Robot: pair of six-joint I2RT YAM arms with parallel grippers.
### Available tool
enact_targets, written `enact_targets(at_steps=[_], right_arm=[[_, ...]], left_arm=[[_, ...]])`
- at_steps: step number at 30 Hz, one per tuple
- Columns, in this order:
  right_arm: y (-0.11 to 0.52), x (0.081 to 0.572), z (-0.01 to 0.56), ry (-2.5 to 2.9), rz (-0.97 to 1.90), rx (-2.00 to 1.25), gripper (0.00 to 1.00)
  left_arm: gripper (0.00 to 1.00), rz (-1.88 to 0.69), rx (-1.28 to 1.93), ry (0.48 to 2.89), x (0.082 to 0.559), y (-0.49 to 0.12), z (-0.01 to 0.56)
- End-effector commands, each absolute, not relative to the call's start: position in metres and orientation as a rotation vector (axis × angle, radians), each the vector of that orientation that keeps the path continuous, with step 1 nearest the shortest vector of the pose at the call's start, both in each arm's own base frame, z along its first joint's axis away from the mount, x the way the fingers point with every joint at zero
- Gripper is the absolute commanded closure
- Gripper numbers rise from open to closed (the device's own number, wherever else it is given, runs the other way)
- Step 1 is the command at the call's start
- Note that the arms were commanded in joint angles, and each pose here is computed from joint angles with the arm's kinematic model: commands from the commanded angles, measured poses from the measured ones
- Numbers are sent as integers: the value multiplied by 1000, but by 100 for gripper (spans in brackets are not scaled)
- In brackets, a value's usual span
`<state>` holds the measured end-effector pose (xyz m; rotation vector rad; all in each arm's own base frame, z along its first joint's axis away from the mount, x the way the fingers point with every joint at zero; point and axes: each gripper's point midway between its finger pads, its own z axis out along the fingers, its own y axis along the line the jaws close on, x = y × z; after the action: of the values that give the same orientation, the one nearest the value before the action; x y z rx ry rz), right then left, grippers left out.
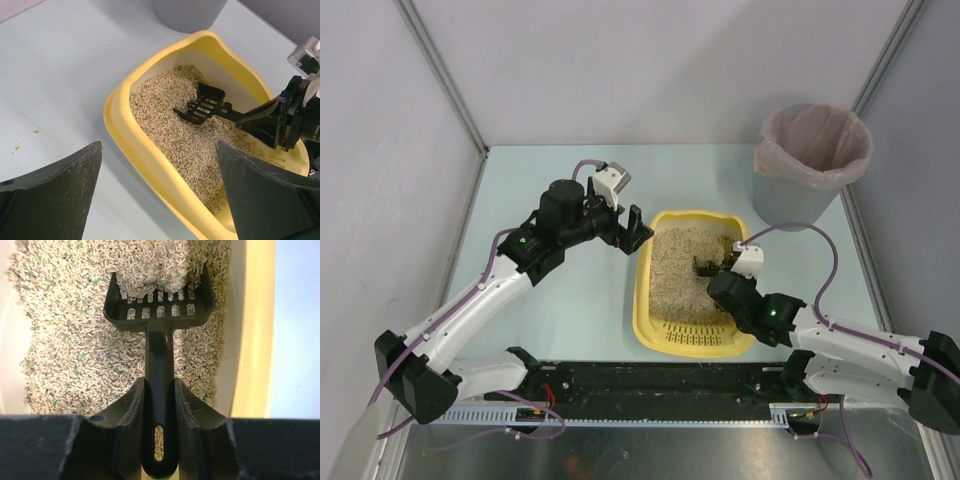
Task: Clean the litter box
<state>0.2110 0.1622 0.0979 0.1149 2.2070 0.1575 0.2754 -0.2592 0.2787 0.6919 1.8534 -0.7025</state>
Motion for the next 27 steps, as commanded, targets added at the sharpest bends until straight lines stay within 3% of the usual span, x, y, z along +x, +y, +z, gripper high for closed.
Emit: enact_targets(at_steps=[1, 4, 8, 11, 22, 27], right_arm=[[162, 225, 119, 2073, 204, 200, 100], [168, 224, 120, 2084, 233, 174, 97], [167, 220, 121, 2108, 241, 195, 55], [168, 220, 129, 2107, 245, 203, 39], [176, 223, 147, 2193, 171, 109, 30], [176, 227, 140, 2326, 136, 43, 32]], left_arm=[[0, -706, 707, 1809, 276, -262, 290], [0, -712, 707, 1808, 275, -262, 290], [0, -719, 709, 1806, 274, -263, 291], [0, -722, 708, 1802, 273, -262, 293], [0, -724, 708, 1792, 272, -261, 296], [0, -731, 711, 1790, 271, -262, 297]])
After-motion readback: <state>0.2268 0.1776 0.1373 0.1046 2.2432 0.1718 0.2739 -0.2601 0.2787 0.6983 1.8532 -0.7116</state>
